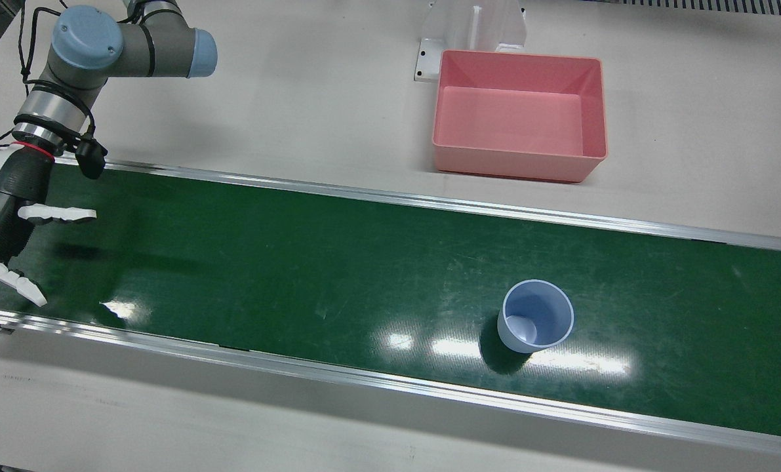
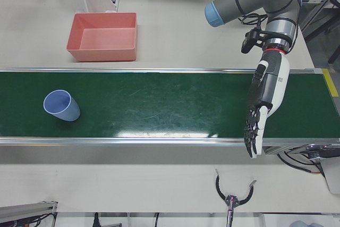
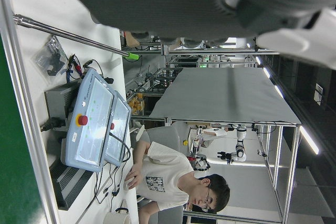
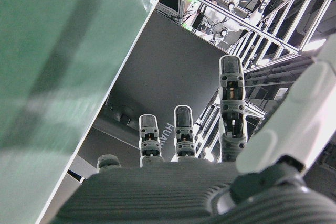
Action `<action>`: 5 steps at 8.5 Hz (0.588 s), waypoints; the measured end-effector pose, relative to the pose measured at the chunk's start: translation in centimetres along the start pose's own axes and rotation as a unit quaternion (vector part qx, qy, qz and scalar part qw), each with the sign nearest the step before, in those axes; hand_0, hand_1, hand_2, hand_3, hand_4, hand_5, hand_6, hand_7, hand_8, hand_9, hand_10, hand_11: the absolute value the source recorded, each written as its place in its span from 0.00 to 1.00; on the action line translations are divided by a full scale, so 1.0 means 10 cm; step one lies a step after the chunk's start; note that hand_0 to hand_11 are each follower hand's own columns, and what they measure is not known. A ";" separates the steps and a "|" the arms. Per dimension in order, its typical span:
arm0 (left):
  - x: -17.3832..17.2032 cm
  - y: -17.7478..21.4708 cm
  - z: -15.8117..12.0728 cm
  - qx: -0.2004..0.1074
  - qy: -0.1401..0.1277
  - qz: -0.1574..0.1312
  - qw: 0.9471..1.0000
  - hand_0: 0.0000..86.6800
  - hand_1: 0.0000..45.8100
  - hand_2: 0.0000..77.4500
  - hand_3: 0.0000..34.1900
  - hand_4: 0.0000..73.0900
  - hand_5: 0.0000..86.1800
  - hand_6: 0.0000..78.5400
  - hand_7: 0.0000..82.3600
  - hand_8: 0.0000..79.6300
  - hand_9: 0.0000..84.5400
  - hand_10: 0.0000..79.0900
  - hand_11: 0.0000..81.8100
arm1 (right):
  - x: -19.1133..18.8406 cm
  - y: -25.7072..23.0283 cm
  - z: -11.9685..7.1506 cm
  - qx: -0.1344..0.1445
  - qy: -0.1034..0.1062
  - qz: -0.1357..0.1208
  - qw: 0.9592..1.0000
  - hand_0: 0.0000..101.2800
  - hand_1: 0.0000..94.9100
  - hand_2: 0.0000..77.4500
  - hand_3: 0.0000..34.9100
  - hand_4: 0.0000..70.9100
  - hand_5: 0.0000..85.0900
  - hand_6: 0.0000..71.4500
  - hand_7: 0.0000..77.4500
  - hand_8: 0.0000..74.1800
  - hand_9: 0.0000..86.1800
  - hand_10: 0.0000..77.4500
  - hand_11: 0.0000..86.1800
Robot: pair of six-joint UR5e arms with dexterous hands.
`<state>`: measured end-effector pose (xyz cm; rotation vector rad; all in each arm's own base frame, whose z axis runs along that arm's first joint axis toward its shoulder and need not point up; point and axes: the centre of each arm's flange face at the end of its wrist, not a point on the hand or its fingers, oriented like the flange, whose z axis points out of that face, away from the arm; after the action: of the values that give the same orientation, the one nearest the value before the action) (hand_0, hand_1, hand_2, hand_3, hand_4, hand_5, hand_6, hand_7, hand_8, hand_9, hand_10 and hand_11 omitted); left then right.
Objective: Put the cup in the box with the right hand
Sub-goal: 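Move the open right hand along the belt toward the approaching light blue cup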
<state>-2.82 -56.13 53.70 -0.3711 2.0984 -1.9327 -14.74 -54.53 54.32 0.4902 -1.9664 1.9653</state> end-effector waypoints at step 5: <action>0.00 0.00 0.00 0.000 0.000 0.000 1.000 0.00 0.01 0.01 0.00 0.00 0.00 0.00 0.00 0.00 0.00 0.00 0.00 | -0.01 0.03 0.01 -0.002 0.000 -0.007 1.000 0.42 0.01 0.03 0.43 0.62 0.01 0.08 0.49 0.12 0.23 0.00 0.01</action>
<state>-2.84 -56.13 53.69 -0.3711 2.0985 -1.9325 -14.83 -54.64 53.98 0.5010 -1.9626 1.9521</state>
